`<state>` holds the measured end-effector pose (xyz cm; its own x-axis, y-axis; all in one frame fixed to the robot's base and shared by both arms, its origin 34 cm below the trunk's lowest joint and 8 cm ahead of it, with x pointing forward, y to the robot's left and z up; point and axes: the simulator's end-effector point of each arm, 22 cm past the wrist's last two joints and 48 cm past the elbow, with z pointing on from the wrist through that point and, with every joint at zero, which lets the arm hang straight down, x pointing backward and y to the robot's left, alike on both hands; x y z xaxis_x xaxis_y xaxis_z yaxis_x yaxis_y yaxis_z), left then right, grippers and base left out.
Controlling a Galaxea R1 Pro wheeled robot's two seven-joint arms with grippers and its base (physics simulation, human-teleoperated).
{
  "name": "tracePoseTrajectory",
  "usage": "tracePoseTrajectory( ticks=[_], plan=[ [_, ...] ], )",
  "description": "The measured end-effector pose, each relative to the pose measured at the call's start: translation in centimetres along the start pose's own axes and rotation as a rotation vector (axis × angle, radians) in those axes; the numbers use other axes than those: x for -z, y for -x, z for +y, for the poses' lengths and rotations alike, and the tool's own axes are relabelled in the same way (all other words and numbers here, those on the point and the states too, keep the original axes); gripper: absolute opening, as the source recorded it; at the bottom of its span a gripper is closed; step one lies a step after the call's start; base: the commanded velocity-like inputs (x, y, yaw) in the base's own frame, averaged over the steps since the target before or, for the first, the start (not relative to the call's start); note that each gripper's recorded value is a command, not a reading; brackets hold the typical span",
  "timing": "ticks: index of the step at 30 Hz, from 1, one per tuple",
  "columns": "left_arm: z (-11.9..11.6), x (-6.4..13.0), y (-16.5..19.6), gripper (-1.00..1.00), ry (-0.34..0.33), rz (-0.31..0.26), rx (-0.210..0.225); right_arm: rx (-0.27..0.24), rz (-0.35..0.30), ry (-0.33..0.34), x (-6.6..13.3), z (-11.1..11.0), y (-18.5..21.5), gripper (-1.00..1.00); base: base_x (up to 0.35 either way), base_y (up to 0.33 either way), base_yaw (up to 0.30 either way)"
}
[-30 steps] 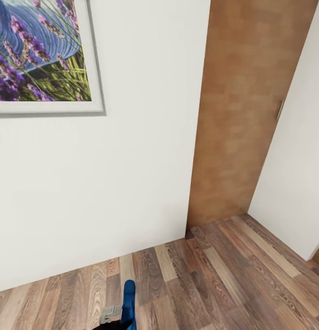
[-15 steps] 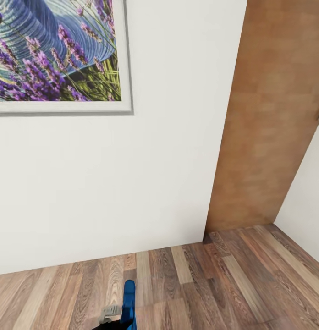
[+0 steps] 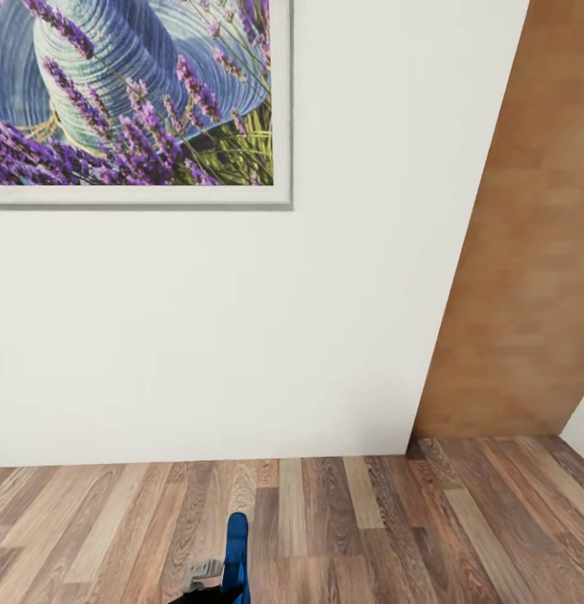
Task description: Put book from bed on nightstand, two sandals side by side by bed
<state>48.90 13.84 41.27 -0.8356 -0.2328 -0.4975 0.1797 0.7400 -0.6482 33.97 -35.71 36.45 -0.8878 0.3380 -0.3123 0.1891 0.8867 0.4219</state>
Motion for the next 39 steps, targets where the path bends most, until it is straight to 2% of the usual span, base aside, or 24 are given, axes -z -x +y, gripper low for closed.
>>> tracePoseTrajectory(
  ticks=[34, 36, 38, 39],
  plan=[
    [0.0, 0.0, 0.0, -1.00, 0.001, 0.002, -0.002, 0.004, 0.000, -0.001, -0.1, 0.1, 0.0, 1.00, 0.000, 0.000, 0.299],
    [0.0, 0.0, -0.1, -1.00, 0.000, 0.003, -0.003, 0.012, -0.010, -0.026, -0.1, -0.5, 0.2, 1.00, 0.000, 0.000, 0.299],
    [0.0, 0.0, -0.1, -1.00, 0.000, 0.003, -0.003, 0.019, -0.014, -0.205, 0.4, -4.4, 0.3, 1.00, 0.000, 0.000, 0.299],
    [0.0, 0.0, -0.1, -1.00, 0.000, 0.003, -0.003, 0.020, -0.016, -0.246, 0.6, -5.3, 0.3, 1.00, 0.000, 0.000, 0.299]
  ],
)
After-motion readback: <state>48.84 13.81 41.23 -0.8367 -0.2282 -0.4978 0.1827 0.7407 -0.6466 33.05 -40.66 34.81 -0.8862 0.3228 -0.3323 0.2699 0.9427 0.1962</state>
